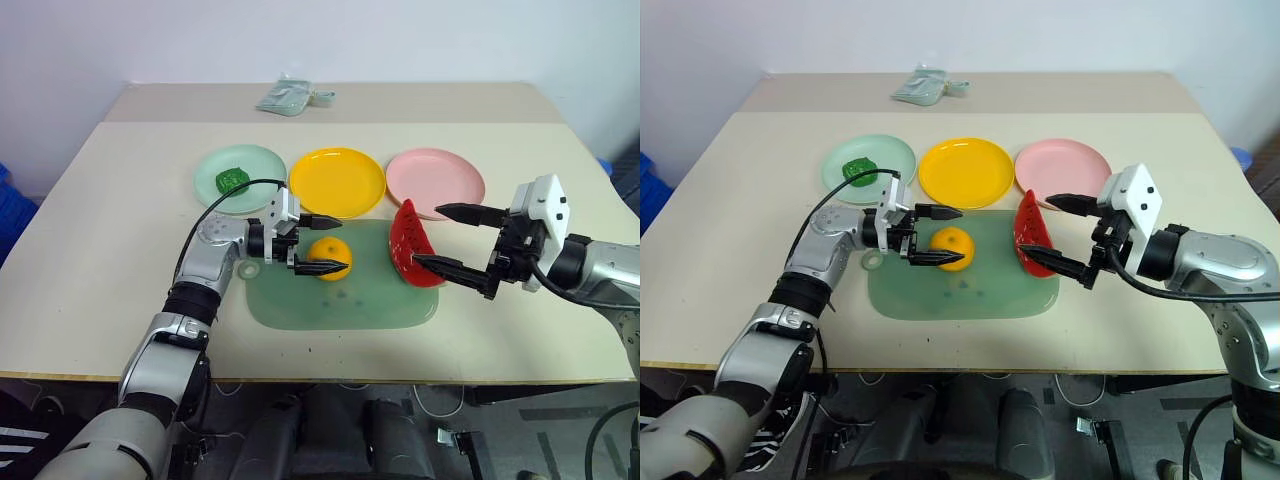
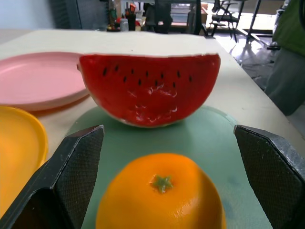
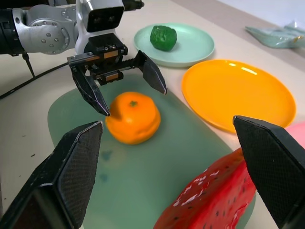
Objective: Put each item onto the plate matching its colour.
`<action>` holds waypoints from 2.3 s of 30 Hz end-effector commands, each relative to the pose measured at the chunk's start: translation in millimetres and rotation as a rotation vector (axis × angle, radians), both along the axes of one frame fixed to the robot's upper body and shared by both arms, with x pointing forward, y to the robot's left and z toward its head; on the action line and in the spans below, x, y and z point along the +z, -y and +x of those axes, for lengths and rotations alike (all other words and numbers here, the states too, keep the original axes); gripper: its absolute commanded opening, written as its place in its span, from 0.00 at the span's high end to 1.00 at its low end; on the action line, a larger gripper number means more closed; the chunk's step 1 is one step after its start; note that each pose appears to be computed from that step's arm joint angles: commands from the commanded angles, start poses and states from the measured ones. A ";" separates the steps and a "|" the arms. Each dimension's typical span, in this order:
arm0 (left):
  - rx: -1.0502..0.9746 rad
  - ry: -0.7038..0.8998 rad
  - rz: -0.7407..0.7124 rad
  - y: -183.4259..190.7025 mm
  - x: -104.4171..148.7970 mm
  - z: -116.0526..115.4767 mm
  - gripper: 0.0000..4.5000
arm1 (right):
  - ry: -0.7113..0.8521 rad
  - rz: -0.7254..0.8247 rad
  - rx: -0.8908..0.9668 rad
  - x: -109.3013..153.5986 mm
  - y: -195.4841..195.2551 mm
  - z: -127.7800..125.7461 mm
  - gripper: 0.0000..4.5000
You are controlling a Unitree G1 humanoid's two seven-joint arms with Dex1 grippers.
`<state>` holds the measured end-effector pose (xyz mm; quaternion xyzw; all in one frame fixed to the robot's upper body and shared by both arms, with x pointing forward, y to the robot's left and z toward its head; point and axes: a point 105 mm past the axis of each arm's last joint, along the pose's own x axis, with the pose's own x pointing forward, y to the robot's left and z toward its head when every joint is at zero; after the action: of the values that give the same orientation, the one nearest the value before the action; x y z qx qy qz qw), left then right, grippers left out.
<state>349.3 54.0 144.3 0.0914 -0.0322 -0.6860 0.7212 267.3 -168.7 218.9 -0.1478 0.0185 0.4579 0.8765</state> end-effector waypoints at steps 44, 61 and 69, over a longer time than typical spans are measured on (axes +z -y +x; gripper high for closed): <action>0.747 -0.032 -0.154 29.8 55.1 107.9 0.13 | 0.188 0.013 -0.029 25.0 -18.2 7.0 0.00; 0.043 0.115 -0.206 -11.0 89.3 36.5 0.02 | 0.079 -0.088 -0.226 6.0 -8.6 42.6 0.00; -0.003 0.005 -0.104 -78.3 67.0 -0.3 0.02 | -0.056 -0.125 -0.381 -8.8 0.6 54.0 0.00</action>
<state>353.5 127.7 189.3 0.0441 -0.0400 -0.6820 0.7289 321.3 -167.5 199.5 -0.1827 0.1070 0.3012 0.9298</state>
